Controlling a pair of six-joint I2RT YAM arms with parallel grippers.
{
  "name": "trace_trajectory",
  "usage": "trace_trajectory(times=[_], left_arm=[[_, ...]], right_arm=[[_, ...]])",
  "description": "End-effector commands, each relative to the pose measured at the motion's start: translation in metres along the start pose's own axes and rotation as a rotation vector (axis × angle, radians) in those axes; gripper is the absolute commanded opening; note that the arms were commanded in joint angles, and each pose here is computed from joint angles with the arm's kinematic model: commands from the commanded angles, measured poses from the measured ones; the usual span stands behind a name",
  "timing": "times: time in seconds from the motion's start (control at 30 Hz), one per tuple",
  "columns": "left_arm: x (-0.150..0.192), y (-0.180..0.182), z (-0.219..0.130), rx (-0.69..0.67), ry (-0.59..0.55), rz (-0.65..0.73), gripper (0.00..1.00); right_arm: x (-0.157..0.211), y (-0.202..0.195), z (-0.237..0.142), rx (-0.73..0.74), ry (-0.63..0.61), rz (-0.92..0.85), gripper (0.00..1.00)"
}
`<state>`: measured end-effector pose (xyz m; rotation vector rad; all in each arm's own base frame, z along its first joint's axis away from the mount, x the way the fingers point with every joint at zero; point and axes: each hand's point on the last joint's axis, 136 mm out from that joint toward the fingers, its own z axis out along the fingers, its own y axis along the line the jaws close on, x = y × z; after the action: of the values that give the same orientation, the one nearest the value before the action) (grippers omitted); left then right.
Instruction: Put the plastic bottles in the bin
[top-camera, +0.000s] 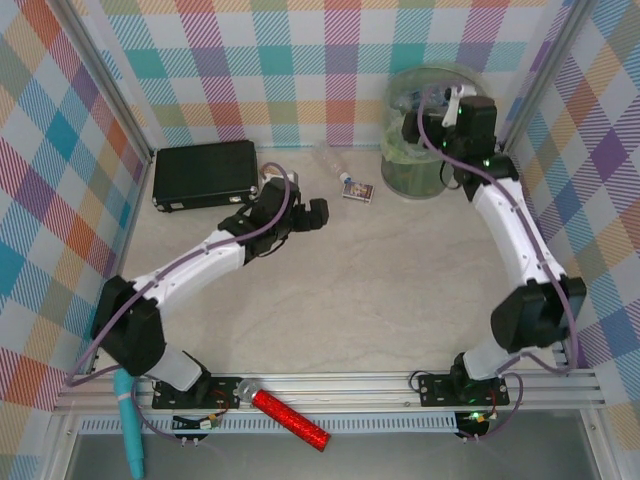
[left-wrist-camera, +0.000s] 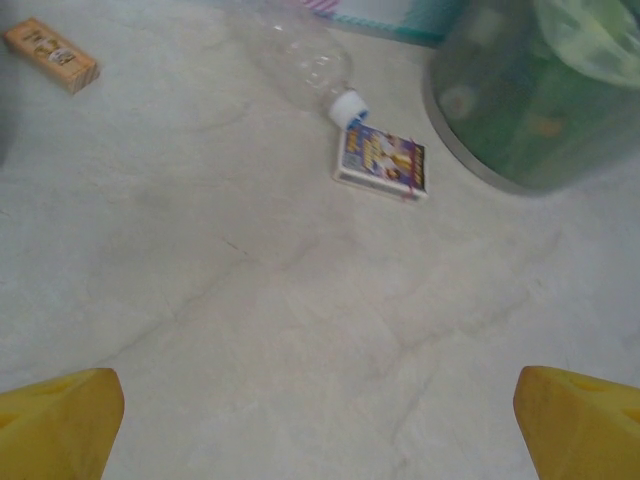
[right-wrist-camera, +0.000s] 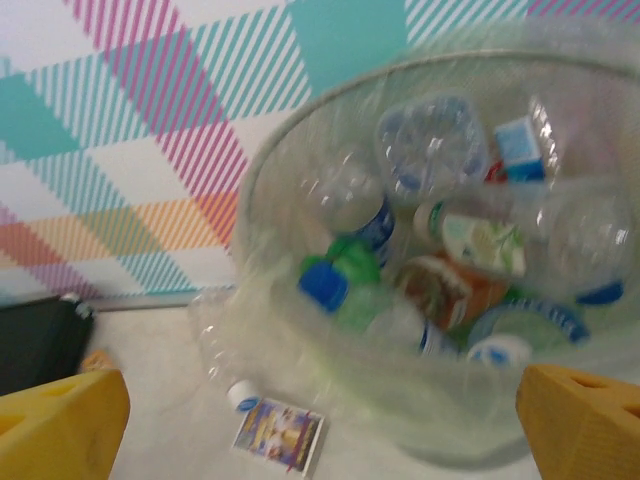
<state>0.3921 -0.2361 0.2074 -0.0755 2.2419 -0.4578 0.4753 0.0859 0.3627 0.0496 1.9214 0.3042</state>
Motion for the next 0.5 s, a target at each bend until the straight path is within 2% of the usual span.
trace_trajectory(times=[0.0,0.23,0.47], left_arm=[[-0.013,-0.004,0.026,0.034,0.001,-0.176,1.00],[-0.018,-0.004,0.089,0.021,0.010,-0.297,0.96],[-0.020,-0.017,0.149,0.050,-0.009,-0.323,0.91]], right_arm=[[-0.023,0.016,-0.043,-0.067,-0.144,0.064,0.99],[0.040,0.005,-0.087,-0.074,-0.111,0.119,0.99],[0.106,-0.002,-0.098,-0.102,-0.033,0.173,0.99]])
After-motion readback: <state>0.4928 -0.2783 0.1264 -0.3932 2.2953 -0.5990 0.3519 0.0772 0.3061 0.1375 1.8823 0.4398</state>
